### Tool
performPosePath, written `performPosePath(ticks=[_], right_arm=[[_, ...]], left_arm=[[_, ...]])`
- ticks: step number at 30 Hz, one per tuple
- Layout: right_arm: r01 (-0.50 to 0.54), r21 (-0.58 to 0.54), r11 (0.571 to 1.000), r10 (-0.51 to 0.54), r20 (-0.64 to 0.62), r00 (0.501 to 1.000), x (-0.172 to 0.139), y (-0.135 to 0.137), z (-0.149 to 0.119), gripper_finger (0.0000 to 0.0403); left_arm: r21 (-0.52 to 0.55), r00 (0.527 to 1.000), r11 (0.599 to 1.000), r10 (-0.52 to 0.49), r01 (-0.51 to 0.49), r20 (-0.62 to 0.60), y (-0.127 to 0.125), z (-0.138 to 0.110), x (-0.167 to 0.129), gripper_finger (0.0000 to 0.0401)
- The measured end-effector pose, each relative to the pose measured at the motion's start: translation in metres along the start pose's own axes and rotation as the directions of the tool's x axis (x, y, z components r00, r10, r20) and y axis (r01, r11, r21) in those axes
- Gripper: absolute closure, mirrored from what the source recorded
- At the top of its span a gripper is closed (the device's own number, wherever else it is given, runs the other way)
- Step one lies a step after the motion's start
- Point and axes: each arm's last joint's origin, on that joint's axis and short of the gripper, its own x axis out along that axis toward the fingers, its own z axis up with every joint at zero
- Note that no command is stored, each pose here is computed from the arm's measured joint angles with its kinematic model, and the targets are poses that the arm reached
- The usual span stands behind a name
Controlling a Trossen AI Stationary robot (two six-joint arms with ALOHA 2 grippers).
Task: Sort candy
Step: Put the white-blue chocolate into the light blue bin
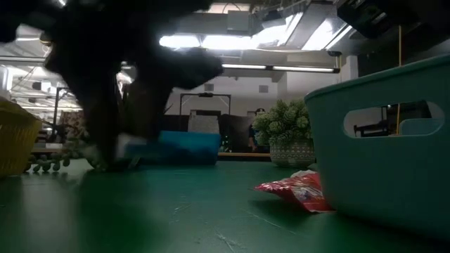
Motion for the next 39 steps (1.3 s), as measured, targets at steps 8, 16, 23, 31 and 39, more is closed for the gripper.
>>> performPosePath(ticks=[8, 16, 23, 31, 39], right_arm=[[-0.016, -0.002, 1.0, 0.016, -0.083, 0.996, -0.018, 0.007, 0.001, 0.015], [0.088, -0.096, 0.992, -0.104, -0.186, 0.977, -0.061, 0.018, 0.006, 0.015], [0.211, -0.15, 0.966, -0.237, -0.181, 0.955, -0.098, 0.026, 0.013, 0.015], [0.218, -0.153, 0.964, -0.232, -0.077, 0.97, -0.128, 0.037, 0.024, 0.015], [0.218, -0.154, 0.964, -0.225, -0.033, 0.974, -0.137, 0.04, 0.028, 0.015]], left_arm=[[-0.054, 0.988, 0.998, 0.048, -0.041, 0.144, 0.029, 0.027, -0.033, 0.0309], [-0.128, 0.902, 0.989, 0.124, -0.077, 0.414, 0.055, 0.057, -0.065, 0.0304], [-0.167, 0.803, 0.985, 0.132, -0.04, 0.582, 0.056, 0.073, -0.074, 0.0303], [-0.253, 0.662, 0.963, 0.13, 0.093, 0.738, 0.054, 0.095, -0.062, 0.0302], [-0.317, 0.673, 0.934, 0.129, 0.165, 0.728, 0.052, 0.097, -0.049, 0.0302]])
